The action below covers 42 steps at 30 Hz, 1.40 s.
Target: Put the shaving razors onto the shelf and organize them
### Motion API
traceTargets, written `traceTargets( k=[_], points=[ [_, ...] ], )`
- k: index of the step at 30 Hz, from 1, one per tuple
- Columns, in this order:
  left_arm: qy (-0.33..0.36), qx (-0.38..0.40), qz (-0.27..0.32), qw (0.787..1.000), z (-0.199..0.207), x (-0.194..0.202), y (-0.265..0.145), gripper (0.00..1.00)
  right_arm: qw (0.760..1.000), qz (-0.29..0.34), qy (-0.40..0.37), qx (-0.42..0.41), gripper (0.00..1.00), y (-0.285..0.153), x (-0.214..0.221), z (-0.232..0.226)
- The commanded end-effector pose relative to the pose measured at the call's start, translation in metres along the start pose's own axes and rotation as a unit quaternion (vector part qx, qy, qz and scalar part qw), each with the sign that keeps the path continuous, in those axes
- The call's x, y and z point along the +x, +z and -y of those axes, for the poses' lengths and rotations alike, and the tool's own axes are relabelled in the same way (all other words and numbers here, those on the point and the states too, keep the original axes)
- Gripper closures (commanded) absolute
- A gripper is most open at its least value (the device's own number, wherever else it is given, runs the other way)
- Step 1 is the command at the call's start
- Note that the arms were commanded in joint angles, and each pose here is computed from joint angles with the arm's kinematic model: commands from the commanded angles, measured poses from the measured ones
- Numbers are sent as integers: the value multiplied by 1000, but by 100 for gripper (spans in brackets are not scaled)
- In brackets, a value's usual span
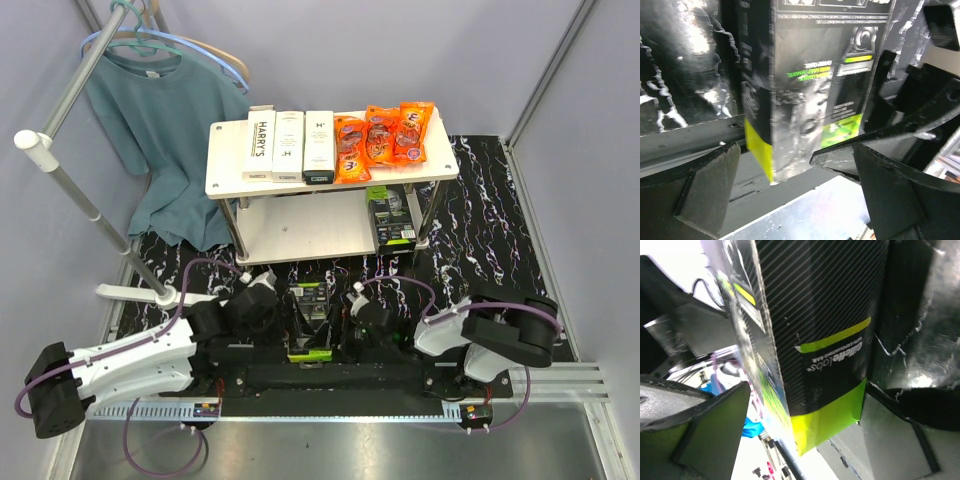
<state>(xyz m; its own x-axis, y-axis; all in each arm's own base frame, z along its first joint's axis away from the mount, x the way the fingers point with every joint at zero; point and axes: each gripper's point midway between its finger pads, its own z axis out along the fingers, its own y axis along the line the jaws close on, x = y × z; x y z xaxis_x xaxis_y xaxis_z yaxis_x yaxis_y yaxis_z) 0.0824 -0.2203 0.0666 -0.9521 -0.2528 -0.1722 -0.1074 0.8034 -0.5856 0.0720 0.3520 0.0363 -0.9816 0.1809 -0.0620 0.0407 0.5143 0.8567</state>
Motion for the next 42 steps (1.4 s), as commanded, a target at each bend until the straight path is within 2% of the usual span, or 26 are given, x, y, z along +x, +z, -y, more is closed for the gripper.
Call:
traceTargets(
  k=[1,6,7,10,17,20,24,29,30,37,38,40,41,42],
  points=[
    [-16,55,7,998,20,-3,5,1,998,50,5,-48,11,1,-21,1],
    [-10,58,13,998,22,-6,2,1,997,48,12,-61,33,-2,-20,1],
    [-10,59,18,998,23,-8,0,1,997,46,12,-62,40,-1,-19,1],
    [-8,67,33,997,29,-13,-7,1,997,45,12,-65,54,-1,-19,1],
    [15,107,61,992,50,-25,-30,1,996,42,4,-83,67,-4,-18,-8],
    [26,112,96,989,58,-38,-46,1,994,42,-9,-98,74,-7,-18,-20],
    [49,93,115,988,57,-46,-64,1,993,51,-31,-98,78,-20,-22,-40],
    [60,115,128,983,65,-51,-80,1,991,99,-62,-70,80,-51,-38,-60],
    [64,133,134,980,71,-52,-84,1,988,125,-60,-73,80,-66,-46,-67],
    [79,250,145,954,104,-49,-97,1,972,202,-55,-106,81,-140,-62,-85],
    [81,288,145,943,118,-48,-104,1,969,210,-54,-114,81,-153,-62,-87],
    [76,319,128,936,123,-40,-101,1,965,227,-52,-124,82,-166,-66,-89],
    [77,353,133,923,136,-41,-108,1,962,233,-50,-135,82,-176,-65,-90],
    [79,359,122,922,136,-37,-103,1,959,241,-48,-139,82,-180,-68,-90]
  ],
)
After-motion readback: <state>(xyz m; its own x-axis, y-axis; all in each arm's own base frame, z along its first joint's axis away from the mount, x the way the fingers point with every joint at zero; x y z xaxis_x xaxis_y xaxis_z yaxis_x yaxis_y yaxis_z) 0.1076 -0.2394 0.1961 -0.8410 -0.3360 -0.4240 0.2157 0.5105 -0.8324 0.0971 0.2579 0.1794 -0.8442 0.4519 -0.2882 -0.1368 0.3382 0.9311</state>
